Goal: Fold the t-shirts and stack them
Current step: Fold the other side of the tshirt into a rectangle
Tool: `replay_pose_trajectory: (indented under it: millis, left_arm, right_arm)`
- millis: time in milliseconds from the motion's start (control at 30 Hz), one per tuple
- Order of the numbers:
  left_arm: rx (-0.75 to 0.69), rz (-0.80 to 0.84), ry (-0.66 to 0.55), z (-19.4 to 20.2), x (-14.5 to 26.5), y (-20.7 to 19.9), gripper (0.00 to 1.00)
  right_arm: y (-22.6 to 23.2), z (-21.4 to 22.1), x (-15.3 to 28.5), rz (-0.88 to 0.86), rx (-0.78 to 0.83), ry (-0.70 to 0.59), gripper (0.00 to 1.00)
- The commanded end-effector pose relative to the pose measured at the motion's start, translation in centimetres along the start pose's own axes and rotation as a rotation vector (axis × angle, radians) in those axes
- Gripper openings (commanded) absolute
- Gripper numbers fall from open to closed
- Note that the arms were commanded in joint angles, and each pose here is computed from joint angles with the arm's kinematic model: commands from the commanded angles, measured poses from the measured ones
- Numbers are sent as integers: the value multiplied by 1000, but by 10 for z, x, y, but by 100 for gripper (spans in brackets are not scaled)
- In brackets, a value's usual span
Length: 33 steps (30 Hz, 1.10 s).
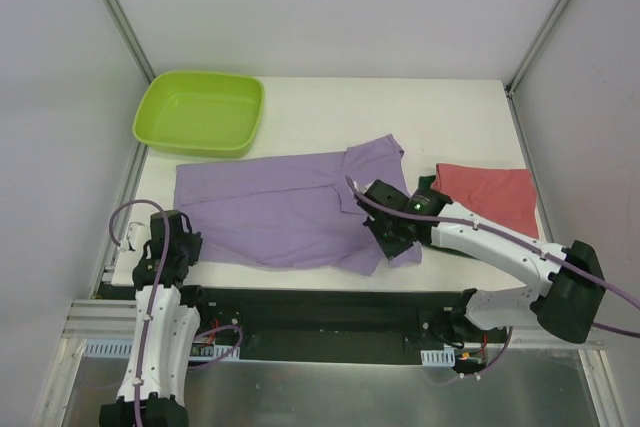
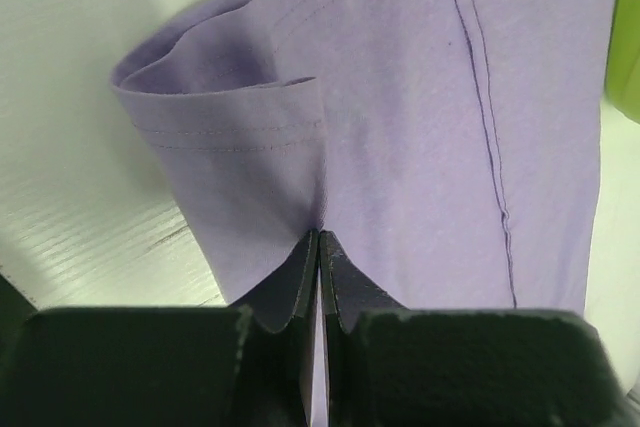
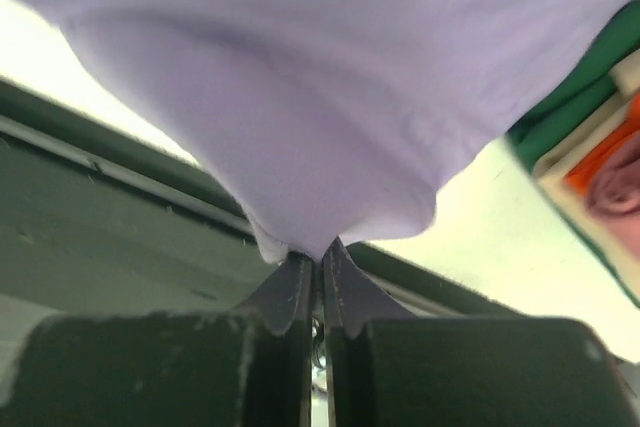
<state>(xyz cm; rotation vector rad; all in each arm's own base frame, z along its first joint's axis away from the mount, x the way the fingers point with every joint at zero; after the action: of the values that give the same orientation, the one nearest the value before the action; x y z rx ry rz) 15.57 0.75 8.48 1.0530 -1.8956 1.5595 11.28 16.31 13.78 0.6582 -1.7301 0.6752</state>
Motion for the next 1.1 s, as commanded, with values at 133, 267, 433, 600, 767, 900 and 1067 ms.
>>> replay_pose_trajectory:
  millis: [133, 267, 433, 600, 767, 900, 1067]
  left_arm:
    - [23, 27, -43, -9, -7, -29, 0]
    - [39, 38, -91, -15, -12, -36, 0]
    - [44, 25, -161, -26, -19, -46, 0]
    - [34, 23, -176, -29, -29, -60, 0]
    - [3, 5, -196, -33, -38, -74, 0]
    - [-41, 1, -196, -34, -46, -87, 0]
    - [-79, -15, -171, -31, -58, -98, 0]
  right_arm:
    - [-64, -75, 16, 214, -84, -139, 0]
    - [-83, -100, 8, 240, -138, -123, 0]
    - [-102, -126, 2, 231, -169, -130, 0]
    - [-118, -149, -4, 231, -154, -121, 0]
    - [-132, -162, -11, 234, -147, -75, 0]
    - [-139, -162, -16, 233, -157, -49, 0]
    - [-144, -163, -23, 217, -172, -34, 1]
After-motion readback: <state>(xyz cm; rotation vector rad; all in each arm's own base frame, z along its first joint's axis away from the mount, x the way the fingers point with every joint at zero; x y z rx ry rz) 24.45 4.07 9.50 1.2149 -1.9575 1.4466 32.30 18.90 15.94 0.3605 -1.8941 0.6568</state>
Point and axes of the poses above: each gripper's point midway between its finger pads, its own x axis back along the fingers, its own y axis along the line the jaws close on, z = x × y, the point moved 4 cm from there along x, back along the fingers, and after that the axes turned 11 degrees about x, right-handed, at the moved point
